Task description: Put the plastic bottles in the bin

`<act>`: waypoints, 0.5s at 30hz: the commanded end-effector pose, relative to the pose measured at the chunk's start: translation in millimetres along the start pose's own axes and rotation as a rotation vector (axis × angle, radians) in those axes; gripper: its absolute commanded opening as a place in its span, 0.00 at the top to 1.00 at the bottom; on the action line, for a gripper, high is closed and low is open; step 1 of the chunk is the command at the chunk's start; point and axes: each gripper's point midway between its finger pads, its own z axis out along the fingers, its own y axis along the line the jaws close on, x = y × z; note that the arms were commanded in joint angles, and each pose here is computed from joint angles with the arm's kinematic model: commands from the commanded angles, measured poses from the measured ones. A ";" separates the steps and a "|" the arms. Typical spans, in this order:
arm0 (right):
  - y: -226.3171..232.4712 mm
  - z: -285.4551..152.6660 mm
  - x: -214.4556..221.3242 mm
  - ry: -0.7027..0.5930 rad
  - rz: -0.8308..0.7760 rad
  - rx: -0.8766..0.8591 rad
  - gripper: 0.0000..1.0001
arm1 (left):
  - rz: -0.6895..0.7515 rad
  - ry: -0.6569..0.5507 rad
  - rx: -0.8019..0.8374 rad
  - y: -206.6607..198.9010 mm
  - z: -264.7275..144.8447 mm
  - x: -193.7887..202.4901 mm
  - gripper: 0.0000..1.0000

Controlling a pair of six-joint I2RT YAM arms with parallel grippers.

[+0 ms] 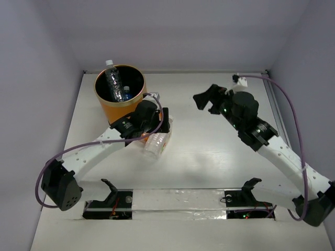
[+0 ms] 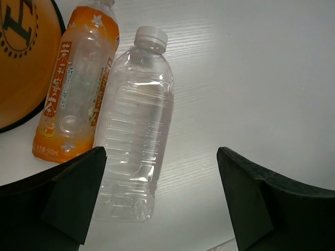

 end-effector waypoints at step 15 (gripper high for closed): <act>-68.8 -73.8 64.5 0.085 0.045 0.109 0.00 | 0.129 0.092 -0.177 20.2 66.1 20.9 0.08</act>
